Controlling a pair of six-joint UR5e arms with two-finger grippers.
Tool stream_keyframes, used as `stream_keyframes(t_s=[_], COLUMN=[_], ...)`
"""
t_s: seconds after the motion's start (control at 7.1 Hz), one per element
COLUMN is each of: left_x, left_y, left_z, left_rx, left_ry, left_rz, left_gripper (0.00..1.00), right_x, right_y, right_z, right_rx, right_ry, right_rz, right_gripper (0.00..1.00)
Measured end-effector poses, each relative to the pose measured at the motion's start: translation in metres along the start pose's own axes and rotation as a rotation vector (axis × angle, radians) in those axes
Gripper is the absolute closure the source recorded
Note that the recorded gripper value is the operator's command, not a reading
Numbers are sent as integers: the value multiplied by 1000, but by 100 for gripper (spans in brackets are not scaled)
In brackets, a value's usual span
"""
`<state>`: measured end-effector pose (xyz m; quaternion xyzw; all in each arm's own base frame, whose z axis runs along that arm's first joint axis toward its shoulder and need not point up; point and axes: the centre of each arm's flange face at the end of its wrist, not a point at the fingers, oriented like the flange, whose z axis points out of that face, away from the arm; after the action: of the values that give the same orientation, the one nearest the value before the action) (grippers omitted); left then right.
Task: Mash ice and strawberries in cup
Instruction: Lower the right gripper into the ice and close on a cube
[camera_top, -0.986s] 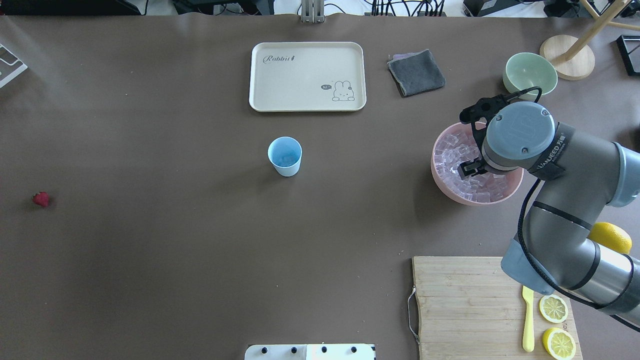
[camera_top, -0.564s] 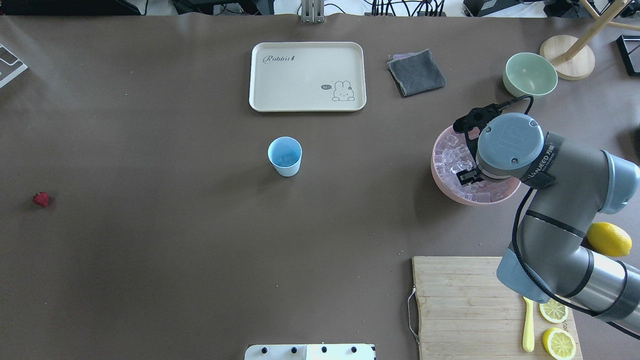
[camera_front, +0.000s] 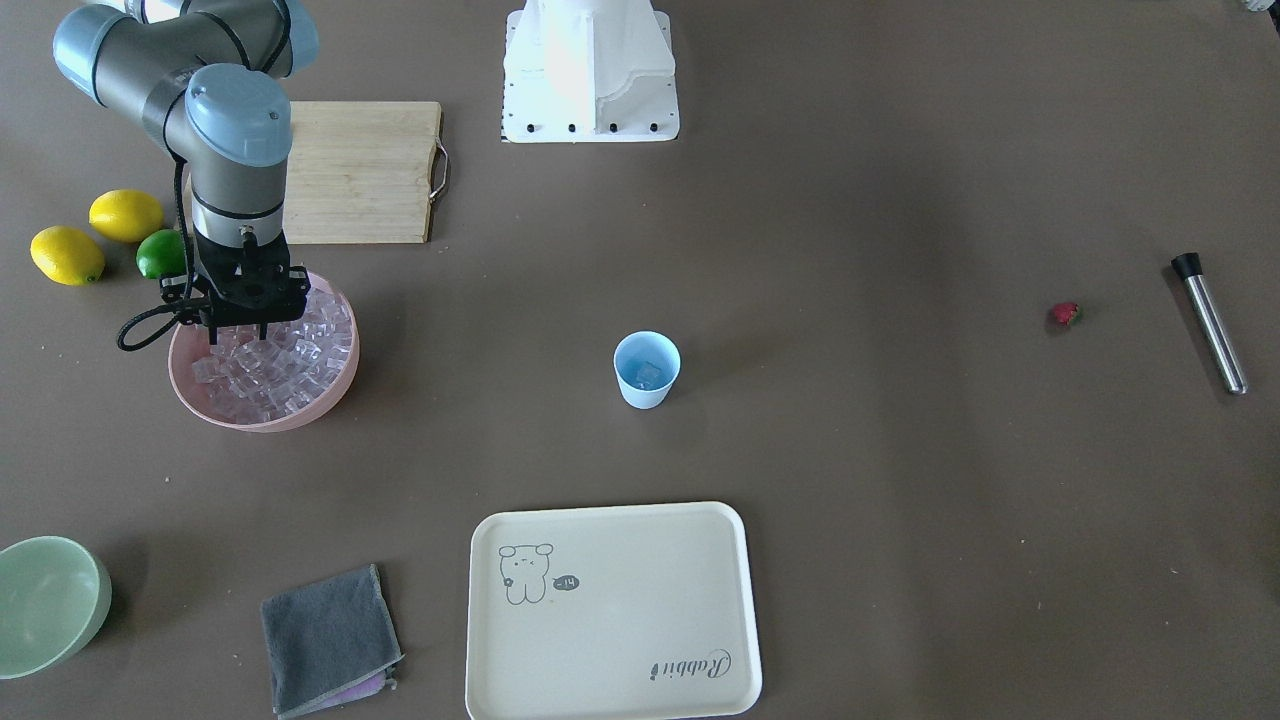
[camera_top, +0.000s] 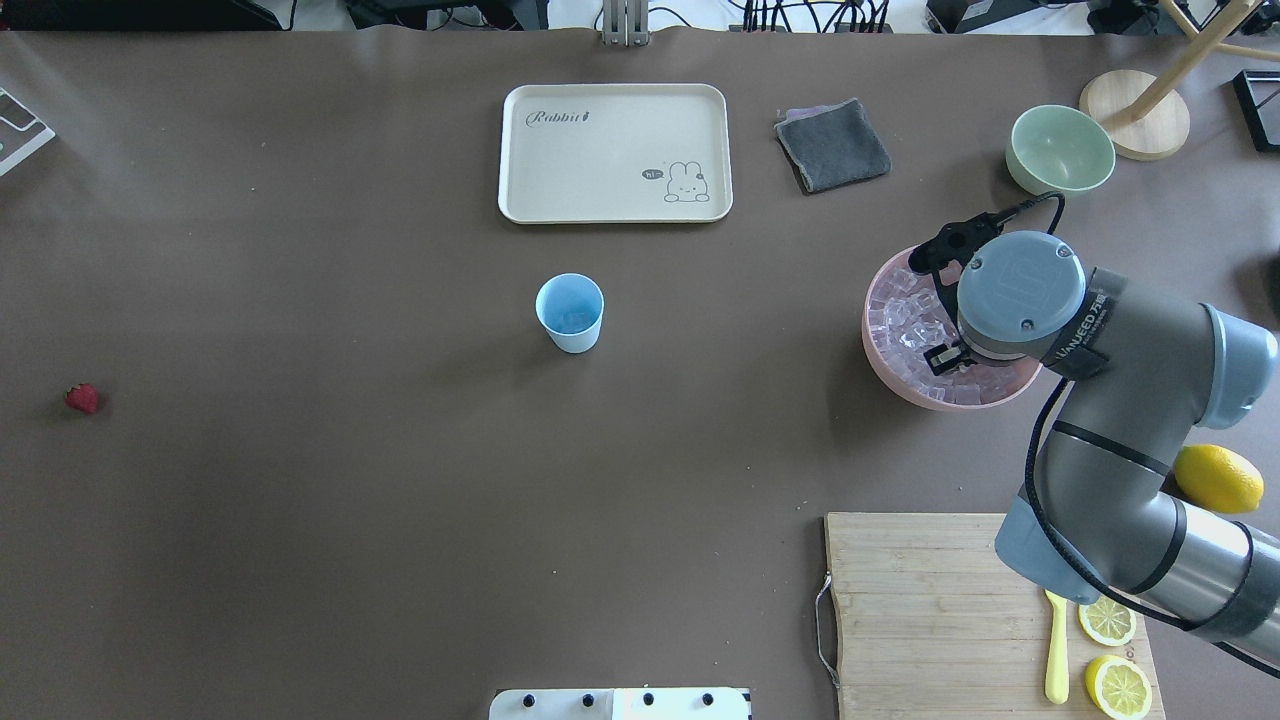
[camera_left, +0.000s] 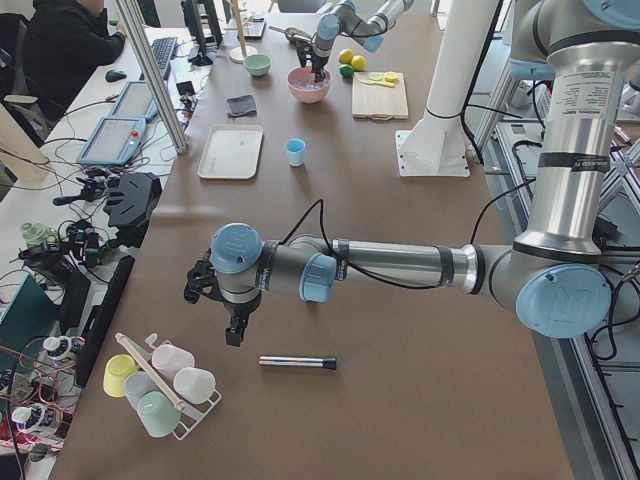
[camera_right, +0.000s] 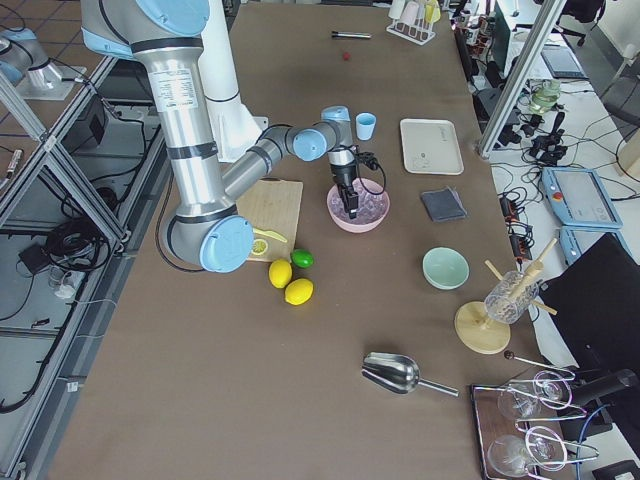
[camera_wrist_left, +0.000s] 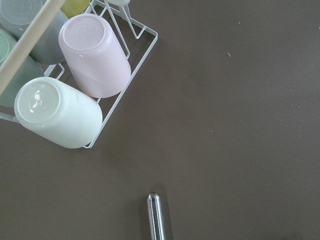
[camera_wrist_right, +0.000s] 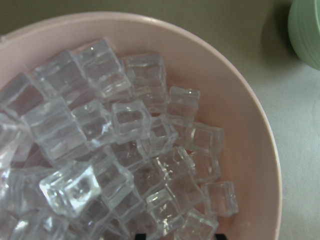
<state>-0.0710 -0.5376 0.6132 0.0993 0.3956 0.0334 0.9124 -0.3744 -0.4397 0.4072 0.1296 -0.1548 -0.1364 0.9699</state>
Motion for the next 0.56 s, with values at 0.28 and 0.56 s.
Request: stream_keyframes(t_s=[0.28,0.56], left_x=[0,0], left_y=[0,0], left_z=[0,0], left_rx=[0,0], left_ry=[-1,-1], left_rz=[0,0], left_gripper=[1,1], right_x=[0,-1], right_y=[0,-2], right_z=[5,5], right_rx=[-4,-3], right_ry=[12,12], right_rz=[1,3], right_gripper=[43,57])
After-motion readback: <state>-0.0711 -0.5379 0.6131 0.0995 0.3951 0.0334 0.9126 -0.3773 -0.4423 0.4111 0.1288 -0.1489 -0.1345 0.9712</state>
